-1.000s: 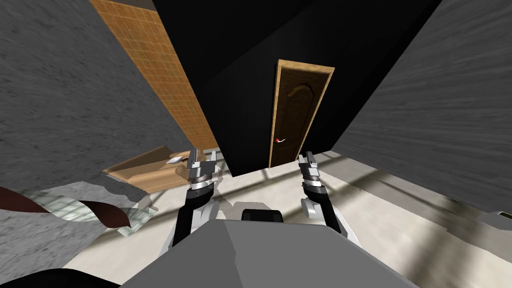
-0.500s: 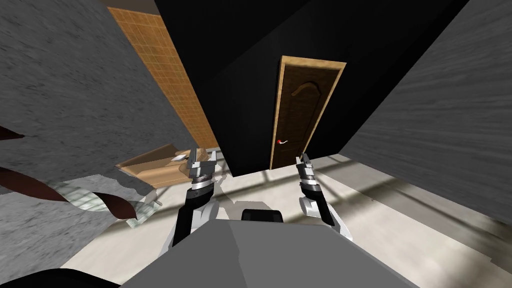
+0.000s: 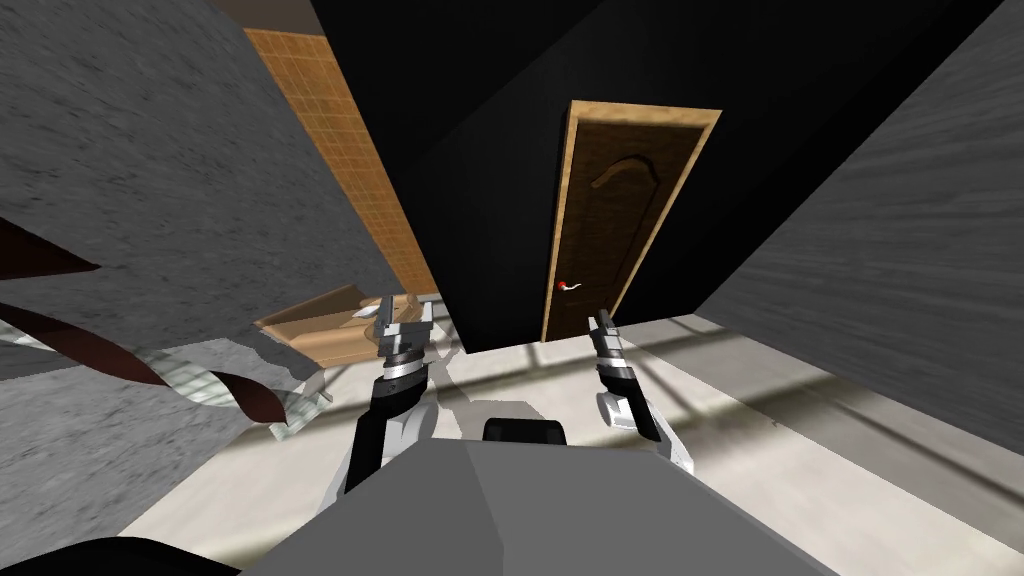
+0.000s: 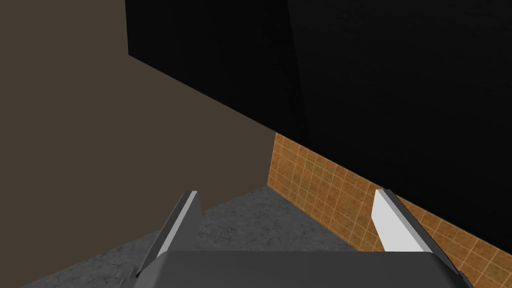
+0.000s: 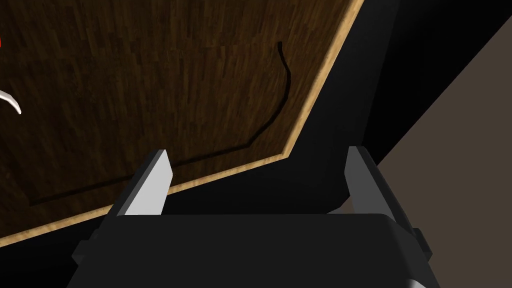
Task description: Pull the door open
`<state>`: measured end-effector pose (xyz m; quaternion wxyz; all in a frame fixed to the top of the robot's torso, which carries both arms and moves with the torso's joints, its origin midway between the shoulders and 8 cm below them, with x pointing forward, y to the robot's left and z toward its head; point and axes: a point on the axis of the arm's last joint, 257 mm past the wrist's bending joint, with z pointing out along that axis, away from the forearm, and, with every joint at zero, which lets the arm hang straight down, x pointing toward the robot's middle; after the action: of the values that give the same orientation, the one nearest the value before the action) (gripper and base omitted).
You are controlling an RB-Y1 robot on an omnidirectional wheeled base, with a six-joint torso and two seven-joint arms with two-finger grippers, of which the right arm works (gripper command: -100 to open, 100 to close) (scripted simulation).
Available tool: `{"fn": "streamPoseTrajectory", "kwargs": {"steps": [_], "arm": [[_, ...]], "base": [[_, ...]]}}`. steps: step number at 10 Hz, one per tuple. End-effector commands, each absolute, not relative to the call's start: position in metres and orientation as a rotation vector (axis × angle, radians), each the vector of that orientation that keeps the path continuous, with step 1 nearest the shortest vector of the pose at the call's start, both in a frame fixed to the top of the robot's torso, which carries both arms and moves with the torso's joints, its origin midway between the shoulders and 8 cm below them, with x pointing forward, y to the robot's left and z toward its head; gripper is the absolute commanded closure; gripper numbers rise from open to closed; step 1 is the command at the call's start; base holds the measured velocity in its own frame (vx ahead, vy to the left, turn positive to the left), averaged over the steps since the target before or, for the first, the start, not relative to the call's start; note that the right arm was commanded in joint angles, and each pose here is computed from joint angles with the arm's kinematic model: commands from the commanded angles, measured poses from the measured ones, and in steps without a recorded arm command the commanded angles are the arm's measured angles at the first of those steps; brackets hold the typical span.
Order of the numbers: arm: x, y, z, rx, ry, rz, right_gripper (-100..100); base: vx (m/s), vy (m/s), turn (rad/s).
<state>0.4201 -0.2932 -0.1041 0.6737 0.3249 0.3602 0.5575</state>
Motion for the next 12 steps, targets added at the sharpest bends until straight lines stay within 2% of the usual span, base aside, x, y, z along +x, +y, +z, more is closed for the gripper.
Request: {"fn": "streamPoseTrajectory", "kwargs": {"steps": [1,12], "arm": [[0.429,-0.295,-0.116,0.751,0.826,1.255,-100],[0.466,-0.319,-0.196,0.895,0.927,1.217,-100]], "base": [[0.086,-0.071,0.121],[0.059,-0.093,0.106]]}}
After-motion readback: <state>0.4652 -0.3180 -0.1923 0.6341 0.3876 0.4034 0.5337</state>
